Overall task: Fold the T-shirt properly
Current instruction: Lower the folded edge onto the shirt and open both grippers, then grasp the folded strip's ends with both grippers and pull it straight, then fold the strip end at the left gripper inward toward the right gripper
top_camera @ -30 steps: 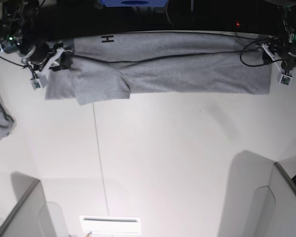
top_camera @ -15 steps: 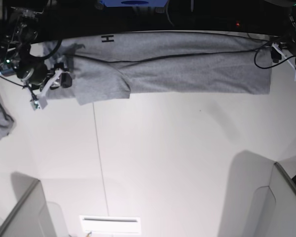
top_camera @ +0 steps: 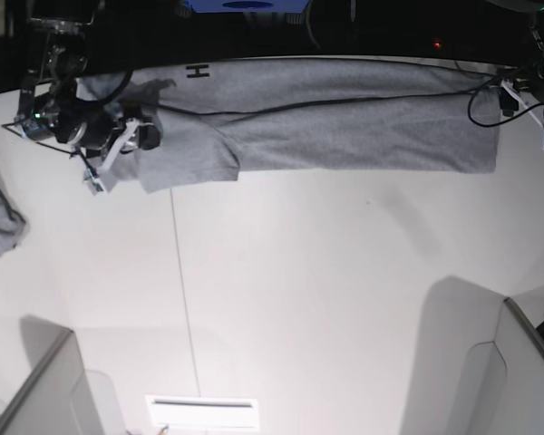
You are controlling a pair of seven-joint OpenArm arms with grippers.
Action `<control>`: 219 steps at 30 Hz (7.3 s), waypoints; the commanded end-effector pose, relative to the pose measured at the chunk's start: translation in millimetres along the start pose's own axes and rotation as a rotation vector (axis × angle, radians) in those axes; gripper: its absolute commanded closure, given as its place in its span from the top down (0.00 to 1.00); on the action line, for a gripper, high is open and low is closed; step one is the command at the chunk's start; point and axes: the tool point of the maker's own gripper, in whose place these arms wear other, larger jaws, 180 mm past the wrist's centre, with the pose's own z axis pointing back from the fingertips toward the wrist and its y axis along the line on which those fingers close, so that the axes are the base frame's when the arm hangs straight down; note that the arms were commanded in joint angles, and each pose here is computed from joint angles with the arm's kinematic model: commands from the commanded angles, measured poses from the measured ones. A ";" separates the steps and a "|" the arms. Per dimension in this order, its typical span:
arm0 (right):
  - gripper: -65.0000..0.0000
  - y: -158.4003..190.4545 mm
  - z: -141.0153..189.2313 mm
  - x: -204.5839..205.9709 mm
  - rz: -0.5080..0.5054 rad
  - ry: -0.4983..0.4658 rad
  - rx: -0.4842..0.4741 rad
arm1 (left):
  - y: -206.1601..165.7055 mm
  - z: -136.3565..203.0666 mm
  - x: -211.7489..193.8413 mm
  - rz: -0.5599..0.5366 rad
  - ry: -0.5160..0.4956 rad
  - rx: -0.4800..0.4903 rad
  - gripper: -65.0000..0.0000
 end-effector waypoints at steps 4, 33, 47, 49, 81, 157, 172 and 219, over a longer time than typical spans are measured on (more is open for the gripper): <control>0.44 1.3 4.0 10.8 0.014 -0.037 0.005 | 7.6 4.4 6.2 -0.018 -0.018 0.022 0.74; 0.00 -3.1 43.3 -30.0 0.012 0.018 -0.073 | 8.4 3.7 5.7 -0.017 -0.015 0.023 0.74; 0.05 -5.7 43.1 -49.1 -0.005 0.060 -0.089 | -1.7 -1.3 18.3 0.041 -0.063 0.006 0.72; 0.33 -11.0 44.7 -46.2 0.008 0.044 -0.125 | -7.1 -2.4 24.1 0.075 -0.090 -0.003 0.60; 0.00 -91.7 -21.0 42.3 0.077 -0.054 -0.342 | -51.3 -94.2 68.1 0.408 -0.145 -0.159 0.00; 0.00 35.5 16.5 12.0 0.304 -0.151 -0.213 | 6.8 -42.7 75.6 0.384 -0.384 -0.199 0.00; 0.00 35.0 16.7 12.0 0.300 -0.152 -0.214 | -67.6 15.6 106.3 0.102 -0.485 -0.282 0.00; 0.00 33.1 16.2 8.7 0.294 -0.138 -0.217 | -263.1 29.8 111.1 -0.089 -0.411 -0.732 0.00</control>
